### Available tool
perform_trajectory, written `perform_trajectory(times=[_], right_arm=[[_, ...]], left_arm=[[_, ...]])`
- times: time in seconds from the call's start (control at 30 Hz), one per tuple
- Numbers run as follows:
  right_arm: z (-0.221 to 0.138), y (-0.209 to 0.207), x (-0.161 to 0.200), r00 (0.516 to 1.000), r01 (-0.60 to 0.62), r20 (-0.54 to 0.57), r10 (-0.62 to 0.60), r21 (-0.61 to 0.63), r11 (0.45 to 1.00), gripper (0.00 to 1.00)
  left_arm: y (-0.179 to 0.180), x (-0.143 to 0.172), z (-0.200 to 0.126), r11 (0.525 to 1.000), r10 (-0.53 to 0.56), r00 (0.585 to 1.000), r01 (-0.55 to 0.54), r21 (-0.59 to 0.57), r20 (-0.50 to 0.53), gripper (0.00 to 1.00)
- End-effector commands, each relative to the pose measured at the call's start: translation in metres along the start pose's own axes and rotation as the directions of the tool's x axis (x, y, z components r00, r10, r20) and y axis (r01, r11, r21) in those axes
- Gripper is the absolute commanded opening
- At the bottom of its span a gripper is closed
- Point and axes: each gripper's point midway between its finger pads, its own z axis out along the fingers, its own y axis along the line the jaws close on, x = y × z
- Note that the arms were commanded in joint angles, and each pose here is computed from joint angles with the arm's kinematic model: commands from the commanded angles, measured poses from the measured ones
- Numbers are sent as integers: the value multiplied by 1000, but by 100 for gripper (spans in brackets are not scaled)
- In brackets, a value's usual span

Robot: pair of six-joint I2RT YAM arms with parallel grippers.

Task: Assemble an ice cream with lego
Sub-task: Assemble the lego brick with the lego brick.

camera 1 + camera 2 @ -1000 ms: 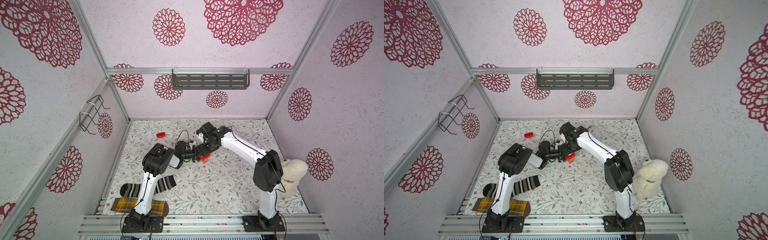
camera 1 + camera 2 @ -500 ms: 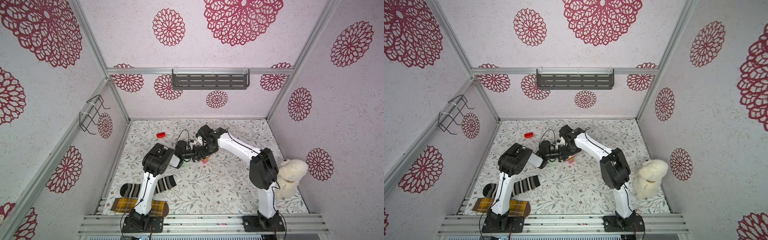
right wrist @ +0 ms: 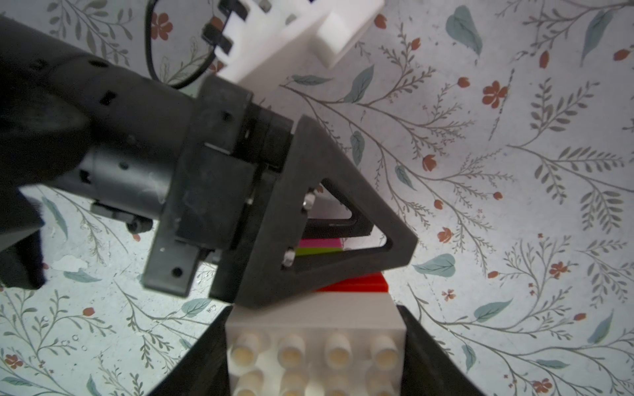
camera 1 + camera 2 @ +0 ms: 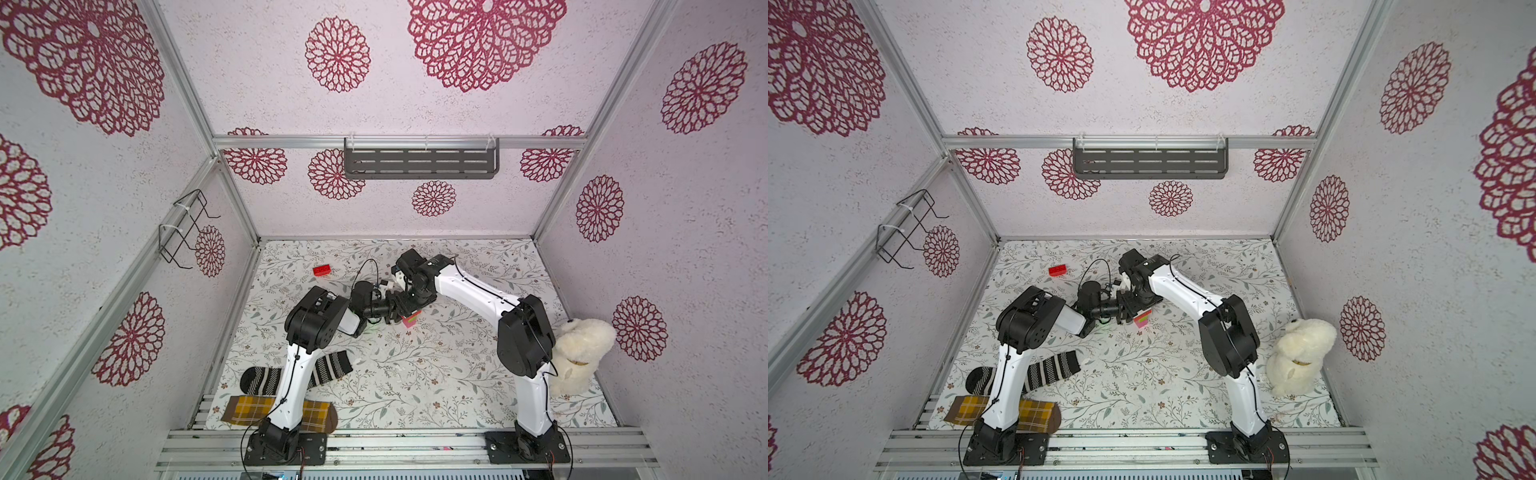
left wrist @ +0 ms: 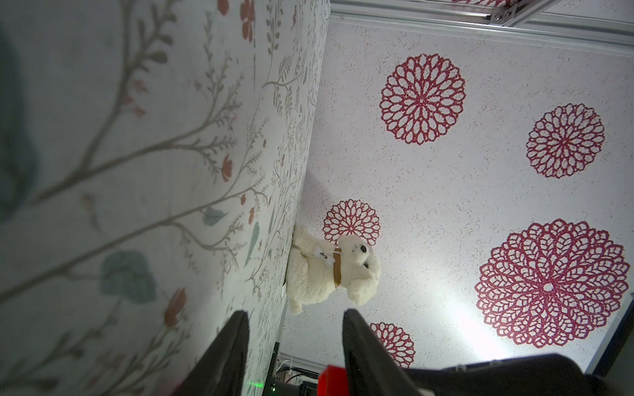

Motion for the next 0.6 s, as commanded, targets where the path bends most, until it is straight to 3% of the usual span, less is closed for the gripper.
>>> perform_trajectory(times=[0.0,0.57], right_arm=[[-2,-5,-8,1000,10,17,-10,-10,1000,52],[6,12,2,1000,20,-3,-20,-120,993,65]], left_arm=[[4,2,4,1000,19,1000,-18,5,-24,49],[4,5,5,1000,27,999,-27,10,-41,51]])
